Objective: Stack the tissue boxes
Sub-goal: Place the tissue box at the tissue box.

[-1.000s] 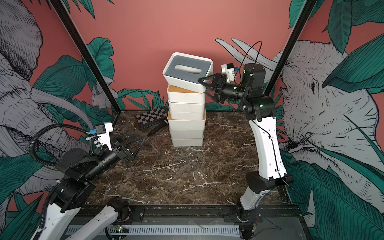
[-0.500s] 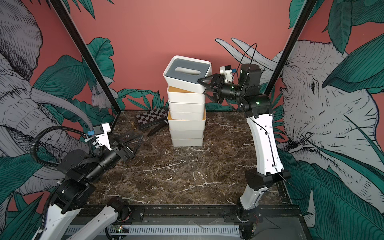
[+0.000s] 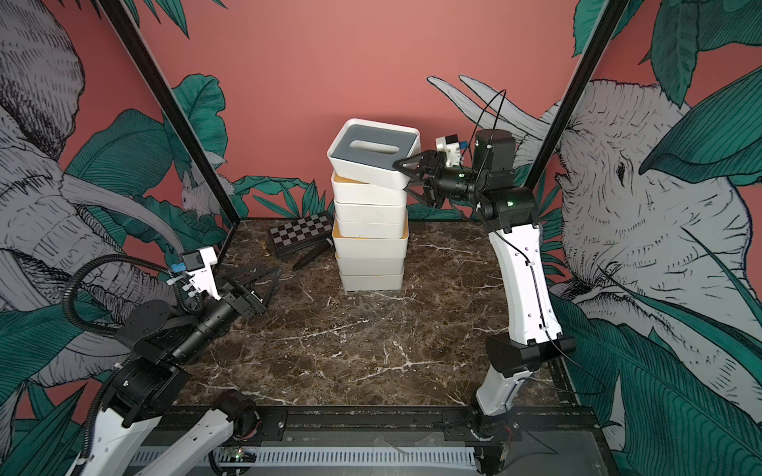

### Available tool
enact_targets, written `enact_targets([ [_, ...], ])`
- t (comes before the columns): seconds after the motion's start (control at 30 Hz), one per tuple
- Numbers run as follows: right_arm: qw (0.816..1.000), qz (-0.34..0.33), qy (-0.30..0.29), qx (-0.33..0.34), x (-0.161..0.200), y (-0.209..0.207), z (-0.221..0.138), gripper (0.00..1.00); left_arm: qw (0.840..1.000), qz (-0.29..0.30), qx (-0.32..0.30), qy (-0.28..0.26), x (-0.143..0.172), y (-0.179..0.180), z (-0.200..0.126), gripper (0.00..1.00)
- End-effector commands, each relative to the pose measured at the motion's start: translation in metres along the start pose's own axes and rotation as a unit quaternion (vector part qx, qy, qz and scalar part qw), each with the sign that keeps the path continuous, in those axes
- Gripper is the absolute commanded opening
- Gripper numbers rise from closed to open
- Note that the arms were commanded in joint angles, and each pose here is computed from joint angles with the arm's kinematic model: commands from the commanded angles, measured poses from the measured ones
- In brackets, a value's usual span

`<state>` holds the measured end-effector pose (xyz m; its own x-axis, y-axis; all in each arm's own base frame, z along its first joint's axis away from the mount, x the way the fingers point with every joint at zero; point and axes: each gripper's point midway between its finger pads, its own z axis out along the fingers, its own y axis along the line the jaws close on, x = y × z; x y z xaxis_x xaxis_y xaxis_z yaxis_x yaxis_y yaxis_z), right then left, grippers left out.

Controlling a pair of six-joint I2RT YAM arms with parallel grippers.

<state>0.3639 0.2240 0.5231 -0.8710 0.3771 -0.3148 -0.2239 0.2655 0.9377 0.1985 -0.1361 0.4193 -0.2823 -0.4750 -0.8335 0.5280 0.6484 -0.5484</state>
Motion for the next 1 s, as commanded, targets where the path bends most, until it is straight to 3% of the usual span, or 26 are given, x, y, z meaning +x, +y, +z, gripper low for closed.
enact_targets([
  [0.0,0.998,-0.042,-0.018,-0.031,-0.004,0.022,-0.007,0.5,1.0,-0.008,-0.021,-0.002,0.004,0.011,0.001,1.0],
  [0.17,0.999,-0.033,-0.018,-0.027,-0.004,0.018,-0.006,0.51,1.0,-0.013,-0.026,-0.002,0.007,0.015,0.002,1.0],
  [0.97,0.999,-0.013,-0.042,-0.03,-0.015,0.016,-0.01,0.76,0.999,-0.019,-0.042,-0.006,0.01,0.023,0.004,0.99],
])
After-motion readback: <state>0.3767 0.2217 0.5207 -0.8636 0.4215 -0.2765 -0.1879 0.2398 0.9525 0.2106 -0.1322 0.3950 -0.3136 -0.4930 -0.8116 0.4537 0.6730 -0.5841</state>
